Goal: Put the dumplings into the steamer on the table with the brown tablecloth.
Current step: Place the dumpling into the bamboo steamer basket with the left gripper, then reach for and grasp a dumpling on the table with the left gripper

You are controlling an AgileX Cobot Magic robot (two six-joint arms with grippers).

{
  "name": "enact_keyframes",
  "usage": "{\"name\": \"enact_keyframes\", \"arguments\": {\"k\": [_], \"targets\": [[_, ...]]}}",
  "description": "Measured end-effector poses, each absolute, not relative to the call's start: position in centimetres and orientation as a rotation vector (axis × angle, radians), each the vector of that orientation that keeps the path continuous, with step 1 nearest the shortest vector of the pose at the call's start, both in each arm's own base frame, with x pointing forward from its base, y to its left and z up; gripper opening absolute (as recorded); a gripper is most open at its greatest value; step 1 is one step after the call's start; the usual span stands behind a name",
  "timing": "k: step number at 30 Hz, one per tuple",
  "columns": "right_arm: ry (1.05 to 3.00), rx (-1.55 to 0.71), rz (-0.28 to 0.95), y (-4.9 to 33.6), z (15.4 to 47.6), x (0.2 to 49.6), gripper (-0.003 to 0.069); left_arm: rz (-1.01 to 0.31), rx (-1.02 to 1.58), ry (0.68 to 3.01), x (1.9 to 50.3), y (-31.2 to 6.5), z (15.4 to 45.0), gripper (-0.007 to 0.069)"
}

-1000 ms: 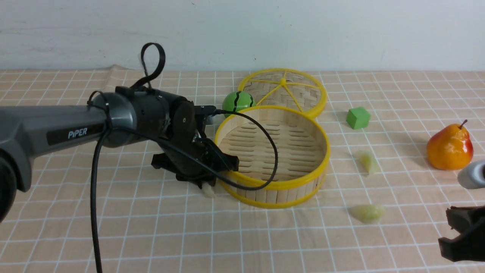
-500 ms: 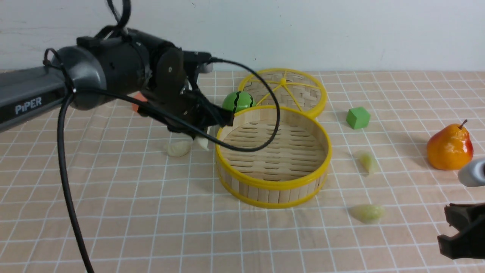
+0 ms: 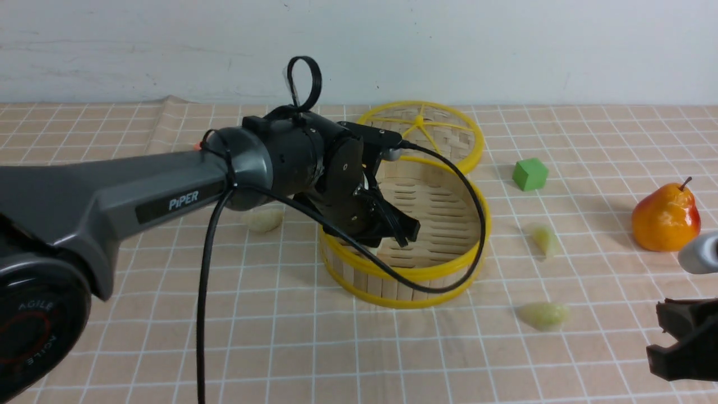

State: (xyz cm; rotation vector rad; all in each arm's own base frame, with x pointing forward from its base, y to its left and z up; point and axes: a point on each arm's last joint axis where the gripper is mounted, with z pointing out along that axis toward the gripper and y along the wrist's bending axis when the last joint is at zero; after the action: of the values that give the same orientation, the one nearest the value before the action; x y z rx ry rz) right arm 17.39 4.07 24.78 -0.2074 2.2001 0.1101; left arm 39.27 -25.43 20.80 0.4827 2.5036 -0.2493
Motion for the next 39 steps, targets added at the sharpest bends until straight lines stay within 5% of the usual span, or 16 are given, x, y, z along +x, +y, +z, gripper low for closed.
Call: {"name": "enact_keyframes", "arguments": {"k": [5, 12, 18, 27, 30, 36, 39], "targets": [[2.194, -0.208, 0.112, 4.1, 24.8, 17.4, 0.0054, -0.175, 0.490, 2.463, 39.7, -24.9, 23.8, 0.0452], [2.194, -0.208, 0.112, 4.1, 24.8, 17.4, 0.0062, -0.058, 0.220, 2.414, 42.6, -19.2, 29.3, 0.0491], [2.198, -0.185, 0.132, 4.1, 24.8, 17.4, 0.0064, 0.009, 0.082, 2.539, 45.3, -14.3, 25.7, 0.0494], [2.216, -0.161, 0.153, 4.3, 24.5, 17.6, 0.0072, 0.162, 0.676, 2.575, 47.0, -14.8, 18.6, 0.0483], [2.217, -0.162, 0.153, 4.3, 24.5, 17.7, 0.0074, 0.206, 0.812, 2.556, 47.2, -14.8, 17.6, 0.0398], [2.217, -0.162, 0.153, 4.3, 24.5, 17.7, 0.0080, 0.152, 0.714, 2.570, 47.0, -14.9, 19.9, -0.0006], [2.218, -0.162, 0.153, 4.3, 24.4, 17.7, 0.0082, 0.057, 0.609, 2.579, 46.6, -15.3, 22.2, -0.0014]]}}
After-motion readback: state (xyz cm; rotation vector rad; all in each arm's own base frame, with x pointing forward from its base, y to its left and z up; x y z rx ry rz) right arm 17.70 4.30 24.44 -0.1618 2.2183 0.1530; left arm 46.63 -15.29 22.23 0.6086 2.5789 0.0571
